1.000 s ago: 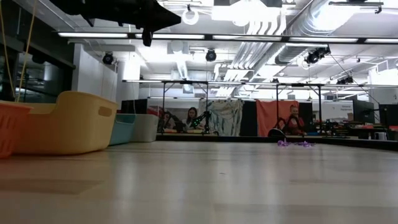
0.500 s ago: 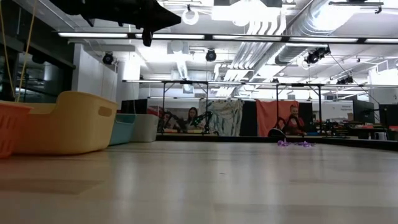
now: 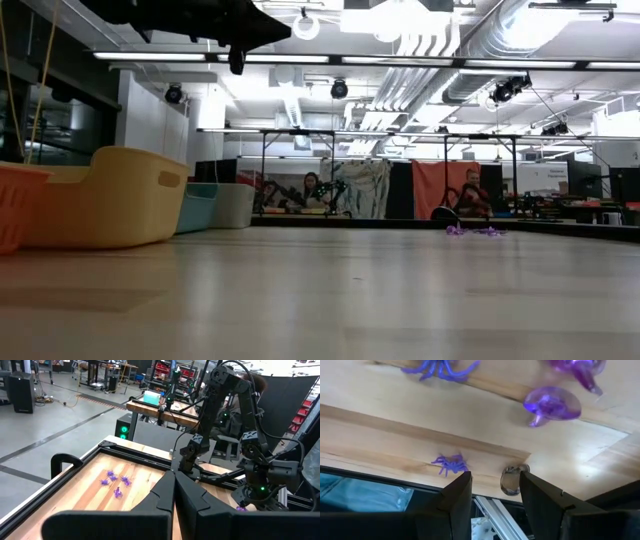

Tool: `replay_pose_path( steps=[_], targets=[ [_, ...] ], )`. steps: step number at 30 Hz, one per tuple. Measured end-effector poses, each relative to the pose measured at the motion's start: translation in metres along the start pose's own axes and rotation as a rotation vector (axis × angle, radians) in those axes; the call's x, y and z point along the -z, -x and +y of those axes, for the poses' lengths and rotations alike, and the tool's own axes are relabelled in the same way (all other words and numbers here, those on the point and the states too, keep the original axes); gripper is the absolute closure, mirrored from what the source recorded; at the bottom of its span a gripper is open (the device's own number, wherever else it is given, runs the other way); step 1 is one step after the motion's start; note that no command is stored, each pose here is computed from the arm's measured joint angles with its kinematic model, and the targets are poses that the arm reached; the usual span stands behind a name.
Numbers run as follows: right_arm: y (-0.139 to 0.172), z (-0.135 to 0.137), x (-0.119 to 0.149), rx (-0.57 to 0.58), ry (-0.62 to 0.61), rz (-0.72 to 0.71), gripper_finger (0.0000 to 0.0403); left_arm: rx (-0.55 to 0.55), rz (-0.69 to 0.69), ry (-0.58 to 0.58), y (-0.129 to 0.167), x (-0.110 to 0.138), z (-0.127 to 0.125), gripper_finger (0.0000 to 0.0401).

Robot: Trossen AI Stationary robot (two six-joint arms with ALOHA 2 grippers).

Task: Sort Halloween decoration
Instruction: Put the black skull toy in the white bin

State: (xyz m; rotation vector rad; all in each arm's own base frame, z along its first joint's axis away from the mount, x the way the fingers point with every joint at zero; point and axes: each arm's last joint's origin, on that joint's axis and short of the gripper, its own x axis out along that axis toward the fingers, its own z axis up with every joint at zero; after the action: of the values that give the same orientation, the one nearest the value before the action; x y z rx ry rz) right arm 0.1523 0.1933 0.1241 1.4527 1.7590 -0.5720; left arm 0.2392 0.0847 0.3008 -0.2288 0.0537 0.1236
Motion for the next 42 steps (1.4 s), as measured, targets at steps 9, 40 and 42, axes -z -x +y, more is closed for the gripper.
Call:
replay_pose_path(
  steps=[9,40,42],
  targets=[
    [0.0,0.0,0.001,0.007,-0.006,0.019,0.0242,0.0,0.0,0.001,0.0,0.0,0.0,0.0401],
    [-0.02,0.0,-0.007,0.114,-0.048,0.081,0.0243,0.0,0.0,0.0,0.0,0.0,0.0,0.0401],
    [-0.02,0.0,-0.008,0.119,-0.044,0.082,0.0247,0.0,0.0,0.0,0.0,0.0,0.0,0.0401]
  ],
)
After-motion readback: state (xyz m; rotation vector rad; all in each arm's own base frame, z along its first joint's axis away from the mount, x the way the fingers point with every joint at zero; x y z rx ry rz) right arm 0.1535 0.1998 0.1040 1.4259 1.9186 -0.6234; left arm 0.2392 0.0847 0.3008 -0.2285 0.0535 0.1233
